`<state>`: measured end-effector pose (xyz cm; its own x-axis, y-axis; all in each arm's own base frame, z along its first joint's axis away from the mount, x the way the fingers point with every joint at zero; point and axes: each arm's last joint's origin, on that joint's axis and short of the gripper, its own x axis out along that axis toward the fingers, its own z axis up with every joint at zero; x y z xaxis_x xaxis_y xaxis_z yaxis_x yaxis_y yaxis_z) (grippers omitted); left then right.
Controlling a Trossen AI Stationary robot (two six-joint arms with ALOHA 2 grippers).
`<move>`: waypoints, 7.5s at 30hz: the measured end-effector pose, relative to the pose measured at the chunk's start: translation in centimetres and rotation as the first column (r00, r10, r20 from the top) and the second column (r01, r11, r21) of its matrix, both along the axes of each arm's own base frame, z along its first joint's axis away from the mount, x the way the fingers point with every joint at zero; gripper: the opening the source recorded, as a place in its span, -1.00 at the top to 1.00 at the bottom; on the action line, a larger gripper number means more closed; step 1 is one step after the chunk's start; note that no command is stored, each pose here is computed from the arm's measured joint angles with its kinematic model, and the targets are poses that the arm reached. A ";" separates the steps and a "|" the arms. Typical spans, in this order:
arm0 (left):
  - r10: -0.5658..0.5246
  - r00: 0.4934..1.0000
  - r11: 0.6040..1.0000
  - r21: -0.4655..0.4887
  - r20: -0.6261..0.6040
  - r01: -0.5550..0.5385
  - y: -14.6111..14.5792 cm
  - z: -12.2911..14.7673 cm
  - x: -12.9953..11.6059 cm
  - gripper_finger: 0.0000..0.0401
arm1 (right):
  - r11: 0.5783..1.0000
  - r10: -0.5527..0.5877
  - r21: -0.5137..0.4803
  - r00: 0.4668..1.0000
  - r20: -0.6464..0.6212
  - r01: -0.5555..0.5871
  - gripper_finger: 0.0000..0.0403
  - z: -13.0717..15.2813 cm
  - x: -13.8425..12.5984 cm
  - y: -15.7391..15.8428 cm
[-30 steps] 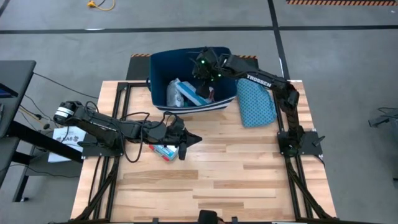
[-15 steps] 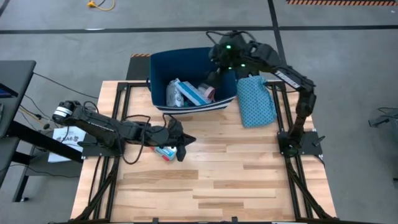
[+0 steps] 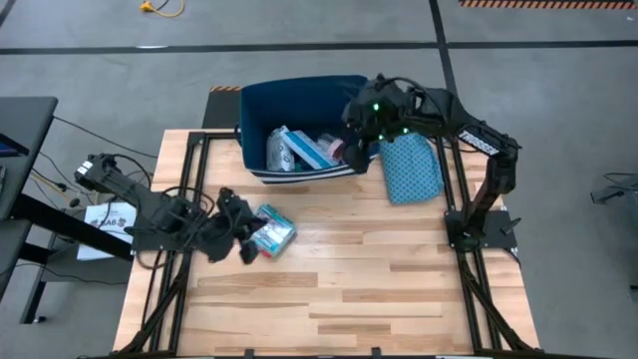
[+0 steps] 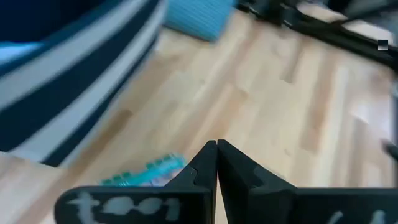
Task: Pack medical supplies into shirt
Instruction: Put the first aid kit into the blue patterned shirt
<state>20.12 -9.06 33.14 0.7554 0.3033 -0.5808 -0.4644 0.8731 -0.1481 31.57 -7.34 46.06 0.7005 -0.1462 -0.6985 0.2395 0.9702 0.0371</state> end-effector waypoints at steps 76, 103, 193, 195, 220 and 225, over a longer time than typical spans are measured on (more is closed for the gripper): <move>-0.201 0.952 0.969 -0.188 -0.232 0.159 -3.7 -12.8 -9.8 0.97 | 0.841 -0.275 0.518 0.947 0.164 0.155 -0.51 -25.5 12.5 10.5; -0.104 0.960 0.992 -0.102 -0.260 0.080 -4.1 -17.3 -6.6 1.00 | 0.862 -0.239 0.484 0.962 0.129 0.149 -0.51 -26.9 12.8 7.1; -0.146 0.927 0.989 -0.058 -0.346 0.134 -1.8 -19.6 -5.9 1.00 | 0.697 0.033 0.698 0.980 0.198 -0.165 -0.51 -35.0 17.4 11.6; -0.146 0.927 0.989 -0.058 -0.346 0.134 -1.8 -19.6 -5.9 1.00 | 0.702 0.026 0.693 0.979 0.200 -0.160 -0.51 -35.0 17.4 11.6; -0.188 0.905 0.981 -0.118 -0.381 0.154 -2.0 -19.7 -6.0 1.00 | 0.731 -0.033 0.680 0.992 0.125 -0.061 -0.50 -35.0 17.2 11.1; -0.224 0.884 0.971 -0.175 -0.411 0.164 -2.2 -19.8 -6.2 1.00 | 0.730 -0.037 0.681 0.992 0.117 -0.053 -0.50 -35.1 17.2 10.8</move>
